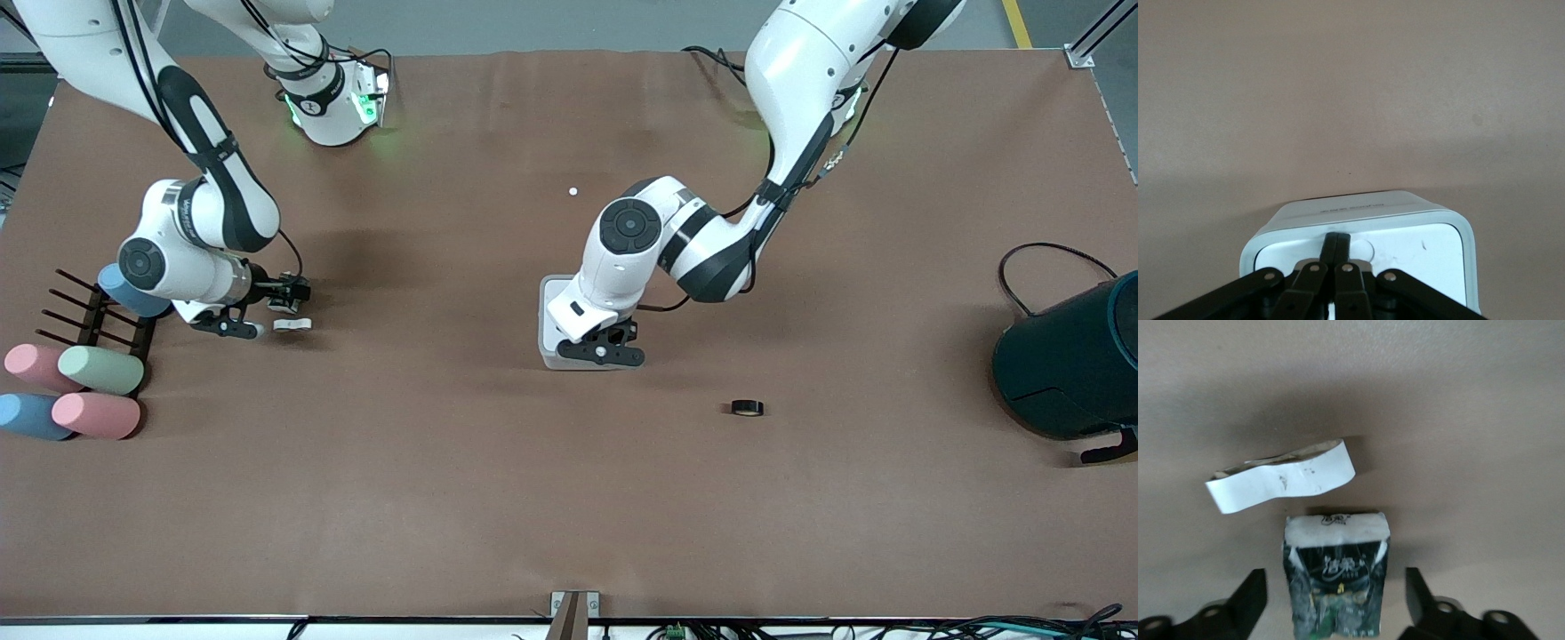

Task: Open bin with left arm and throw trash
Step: 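Lift the bin lid with the left gripper while the right gripper grasps the packet, then move the left gripper to the tape roll while the right gripper lifts the packet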

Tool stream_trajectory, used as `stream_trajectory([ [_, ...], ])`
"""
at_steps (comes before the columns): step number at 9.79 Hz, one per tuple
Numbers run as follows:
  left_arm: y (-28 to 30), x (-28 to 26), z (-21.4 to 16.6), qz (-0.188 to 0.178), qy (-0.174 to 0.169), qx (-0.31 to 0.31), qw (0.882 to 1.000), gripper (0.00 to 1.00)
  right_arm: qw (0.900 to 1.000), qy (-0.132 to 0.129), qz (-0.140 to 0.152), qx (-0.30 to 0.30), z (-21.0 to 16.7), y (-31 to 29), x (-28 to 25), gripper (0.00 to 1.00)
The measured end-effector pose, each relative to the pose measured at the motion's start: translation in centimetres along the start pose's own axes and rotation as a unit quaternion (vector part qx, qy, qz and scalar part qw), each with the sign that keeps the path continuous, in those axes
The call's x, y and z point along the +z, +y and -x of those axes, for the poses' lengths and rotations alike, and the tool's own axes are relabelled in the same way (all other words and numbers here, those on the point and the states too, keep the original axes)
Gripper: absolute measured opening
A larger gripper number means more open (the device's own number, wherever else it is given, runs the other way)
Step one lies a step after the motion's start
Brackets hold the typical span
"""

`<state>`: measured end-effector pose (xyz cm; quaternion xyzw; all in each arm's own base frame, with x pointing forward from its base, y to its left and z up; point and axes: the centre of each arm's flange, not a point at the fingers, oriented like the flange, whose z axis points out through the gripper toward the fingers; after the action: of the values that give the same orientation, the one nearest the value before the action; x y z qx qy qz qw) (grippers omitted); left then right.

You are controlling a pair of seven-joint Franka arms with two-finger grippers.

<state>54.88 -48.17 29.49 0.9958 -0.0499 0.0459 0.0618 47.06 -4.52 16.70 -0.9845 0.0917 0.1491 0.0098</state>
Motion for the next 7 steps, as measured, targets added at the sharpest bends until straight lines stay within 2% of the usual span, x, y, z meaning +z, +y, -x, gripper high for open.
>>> stream_trajectory([
  [1,-0.4,-0.3,-0.3,-0.006,-0.005,-0.005,1.000,0.01,1.000,-0.005,0.000,0.000,0.0,0.0,0.5,0.83],
  [2,-2.4,-1.4,-1.4,-0.029,-0.019,-0.008,0.999,0.01,1.000,-0.009,0.001,-0.001,0.0,-0.1,0.6,0.67],
  [4,-10.9,-5.2,-6.0,-0.056,-0.033,0.013,0.998,0.03,1.000,-0.029,0.002,-0.003,-0.2,-0.3,-0.5,0.36],
  [5,-15.7,-6.0,-7.9,-0.060,-0.038,0.022,0.997,0.14,0.999,-0.040,0.001,-0.004,-0.6,-0.6,-2.3,0.33],
  [7,-22.4,-3.4,-9.5,-0.063,-0.061,0.034,0.996,0.45,0.999,-0.046,-0.020,0.000,-1.9,-3.2,-8.7,0.33],
])
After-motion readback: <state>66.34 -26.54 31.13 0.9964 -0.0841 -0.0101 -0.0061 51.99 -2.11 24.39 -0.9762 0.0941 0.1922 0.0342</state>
